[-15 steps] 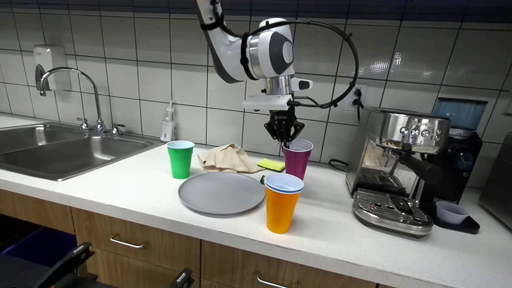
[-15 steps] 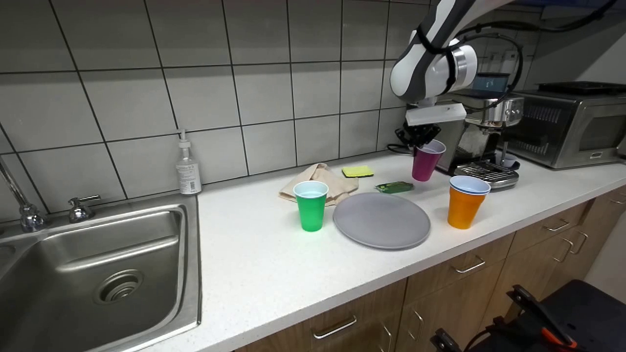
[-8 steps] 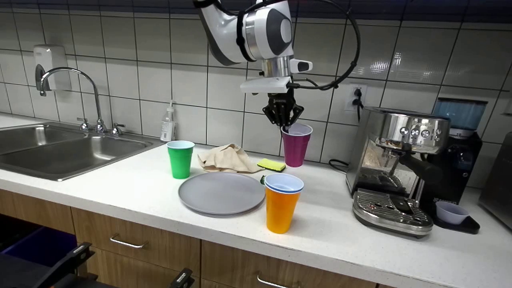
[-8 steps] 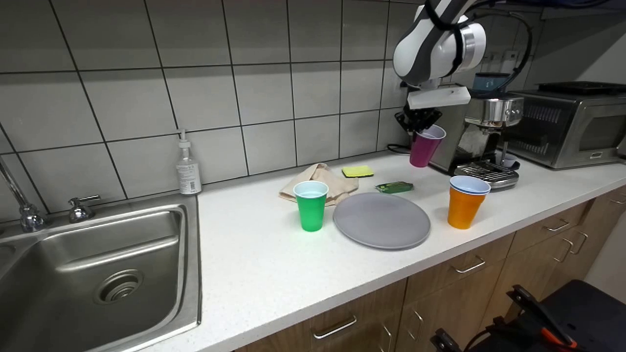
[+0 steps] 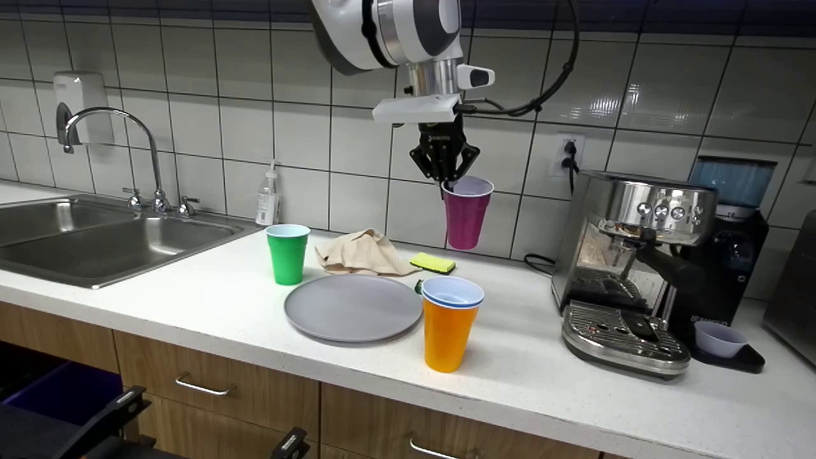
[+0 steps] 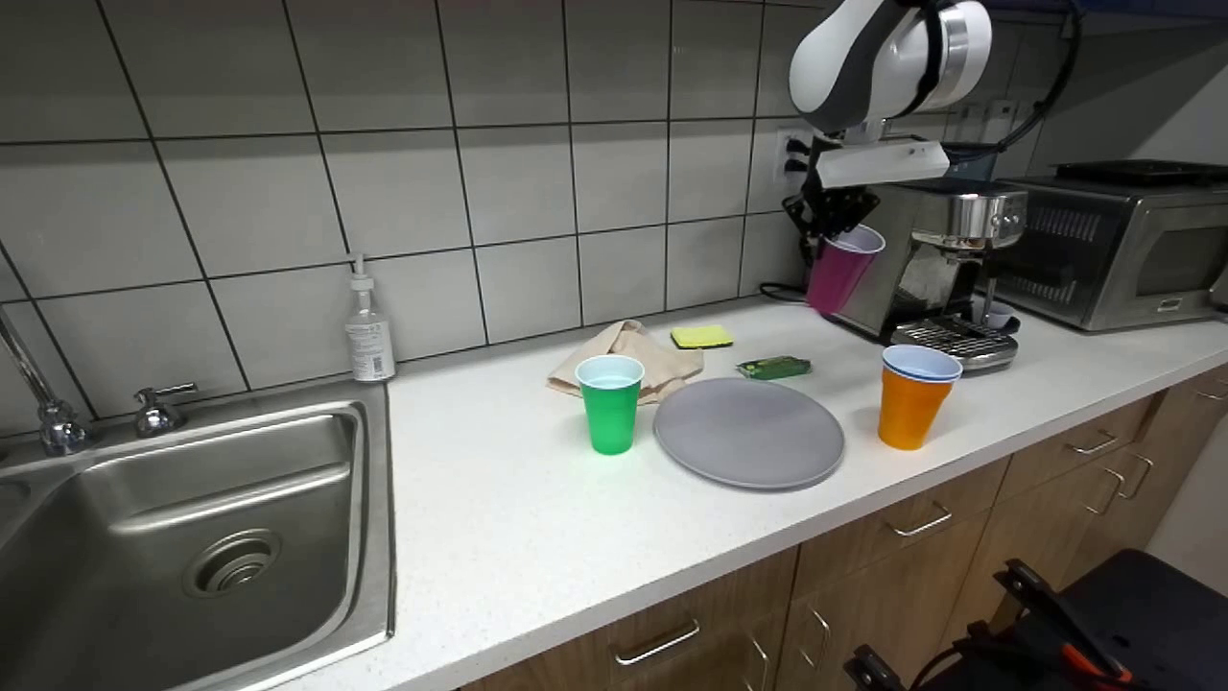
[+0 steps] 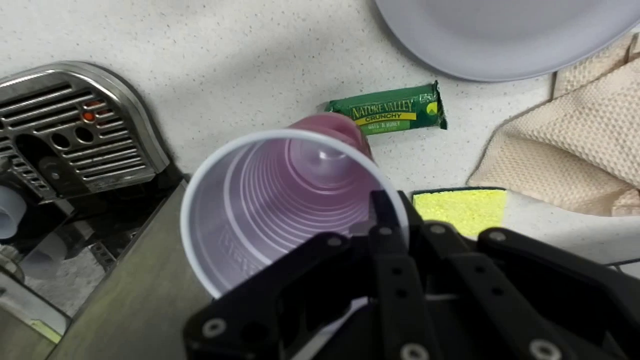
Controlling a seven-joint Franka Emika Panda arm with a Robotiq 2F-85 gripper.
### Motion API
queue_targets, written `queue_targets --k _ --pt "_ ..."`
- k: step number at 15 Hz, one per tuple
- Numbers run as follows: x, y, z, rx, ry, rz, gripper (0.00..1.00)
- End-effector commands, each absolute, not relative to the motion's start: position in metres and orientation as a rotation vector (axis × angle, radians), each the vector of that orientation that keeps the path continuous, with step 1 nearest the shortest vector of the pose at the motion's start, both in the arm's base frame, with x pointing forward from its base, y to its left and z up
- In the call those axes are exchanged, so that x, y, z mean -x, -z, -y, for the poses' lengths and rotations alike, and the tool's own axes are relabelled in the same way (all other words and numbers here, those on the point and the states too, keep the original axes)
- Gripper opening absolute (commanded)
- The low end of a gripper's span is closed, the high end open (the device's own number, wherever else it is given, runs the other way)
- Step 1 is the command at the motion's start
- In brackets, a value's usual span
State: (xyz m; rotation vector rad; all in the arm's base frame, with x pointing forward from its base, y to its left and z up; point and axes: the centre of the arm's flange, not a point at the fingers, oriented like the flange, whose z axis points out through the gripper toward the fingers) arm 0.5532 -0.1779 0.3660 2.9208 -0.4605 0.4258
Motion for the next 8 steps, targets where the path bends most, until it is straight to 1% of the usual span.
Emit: queue_targets --k 1,8 --pt "-0.521 -0.380 0.167 -2.941 -0.422 0.389 0.01" --pt "-0.491 -0.378 0.165 -2.943 -0.366 0.346 0.01"
